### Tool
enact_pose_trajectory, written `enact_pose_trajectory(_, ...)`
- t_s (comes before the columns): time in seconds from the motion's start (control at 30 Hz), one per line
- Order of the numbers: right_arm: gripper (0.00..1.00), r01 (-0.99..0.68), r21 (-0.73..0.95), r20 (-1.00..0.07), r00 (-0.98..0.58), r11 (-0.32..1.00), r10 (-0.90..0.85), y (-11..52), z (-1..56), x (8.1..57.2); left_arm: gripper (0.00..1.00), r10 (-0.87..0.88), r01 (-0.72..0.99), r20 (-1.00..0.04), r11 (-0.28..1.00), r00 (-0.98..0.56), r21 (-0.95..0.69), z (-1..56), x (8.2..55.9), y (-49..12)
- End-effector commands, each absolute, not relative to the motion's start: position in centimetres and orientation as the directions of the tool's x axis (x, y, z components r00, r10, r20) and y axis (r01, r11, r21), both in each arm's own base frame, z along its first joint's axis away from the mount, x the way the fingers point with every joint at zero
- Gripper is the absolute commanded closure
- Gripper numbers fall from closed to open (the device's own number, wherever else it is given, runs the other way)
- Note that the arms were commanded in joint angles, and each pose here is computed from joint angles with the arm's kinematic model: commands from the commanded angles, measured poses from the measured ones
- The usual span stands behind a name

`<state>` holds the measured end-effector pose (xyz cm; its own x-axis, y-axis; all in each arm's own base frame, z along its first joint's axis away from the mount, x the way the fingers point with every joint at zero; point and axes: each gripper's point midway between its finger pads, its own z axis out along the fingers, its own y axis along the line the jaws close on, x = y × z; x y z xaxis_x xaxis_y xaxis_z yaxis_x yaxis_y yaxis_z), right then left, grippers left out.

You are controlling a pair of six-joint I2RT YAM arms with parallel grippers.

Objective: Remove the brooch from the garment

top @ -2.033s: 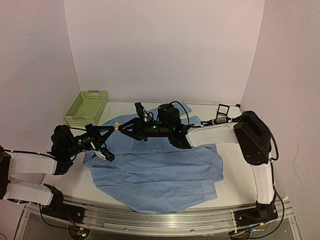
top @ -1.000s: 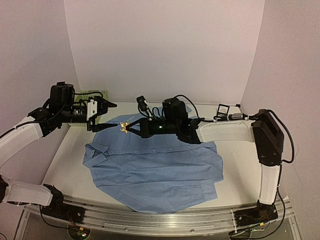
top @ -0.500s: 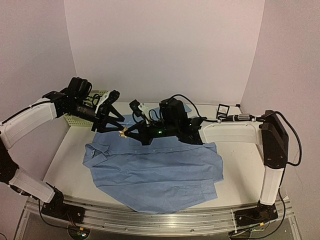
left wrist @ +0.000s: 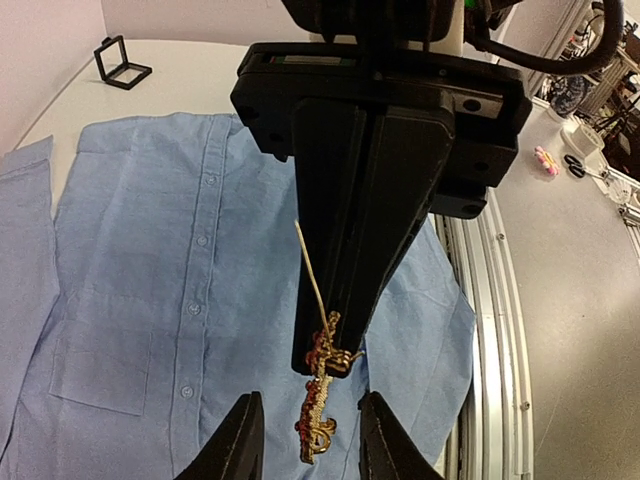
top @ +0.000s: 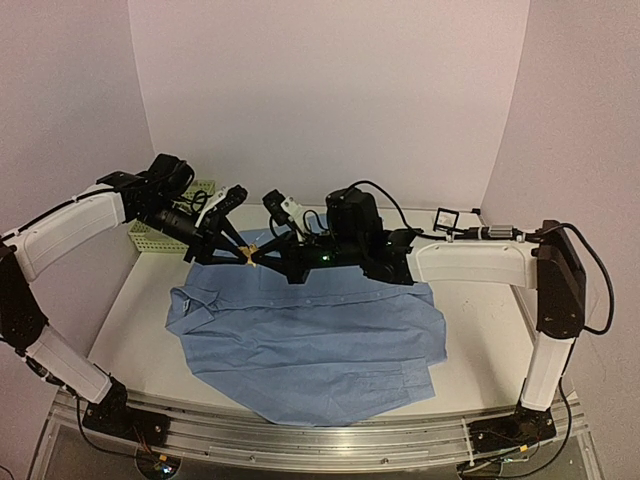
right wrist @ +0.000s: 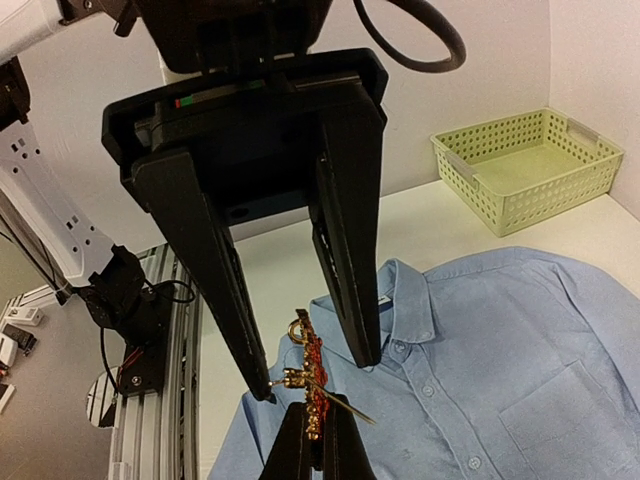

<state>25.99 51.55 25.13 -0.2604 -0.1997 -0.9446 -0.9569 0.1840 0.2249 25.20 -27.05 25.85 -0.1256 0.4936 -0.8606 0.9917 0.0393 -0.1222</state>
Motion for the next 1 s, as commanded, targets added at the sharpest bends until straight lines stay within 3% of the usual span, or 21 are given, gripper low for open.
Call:
enact_pose_trajectory(0.0, 1.00, -0.968, 0.188, -0.963, -0.215, 0.167, -0.161, 51.2, 27.7, 25.3, 0.69, 0.465, 0.994, -0.880, 0.024, -0.101, -0.102, 28.3, 25.2, -27.2)
enact_pose_trajectory(0.27, 1.00, -0.965, 0.195, -0.961, -0.224, 0.173, -0.164, 51.1, 27.4, 25.4, 0.79, 0.468, 0.996, -0.880, 0.011, -0.086, -0.091, 28.4, 24.7, -26.9)
enact_pose_trajectory(0.43, 1.00, -0.966, 0.192, -0.962, -0.220, 0.174, -0.160, 51.2, 27.7, 25.4, 1.00, 0.482, 0.996, -0.872, 0.016, -0.088, -0.091, 28.0, 24.9, -26.9)
enact_pose_trajectory(0.6, 1.00, -0.960, 0.206, -0.957, -0.238, 0.188, -0.168, 51.0, 27.0, 25.5, 1.00, 0.477, 0.996, -0.874, 0.026, -0.092, -0.090, 28.0, 25.0, -26.9)
enact_pose_trajectory(0.8, 0.58, -0.949, 0.217, -0.956, -0.254, 0.228, -0.145, 49.1, 27.9, 26.5, 1.00, 0.506, 0.988, -0.862, 0.121, 0.023, 0.097, 27.5, 26.8, -25.9)
enact_pose_trajectory(0.87, 0.52, -0.940, 0.236, -0.953, -0.273, 0.246, -0.132, 47.9, 28.3, 27.2, 1.00, 0.534, 0.967, -0.835, 0.113, 0.134, 0.228, 27.2, 27.4, -25.5)
enact_pose_trajectory(0.97, 0.50, -0.927, 0.248, -0.950, -0.290, 0.281, -0.115, 46.3, 28.6, 28.3, 1.00, 0.590, 0.867, -0.719, 0.065, 0.366, 0.495, 26.8, 27.9, -24.5)
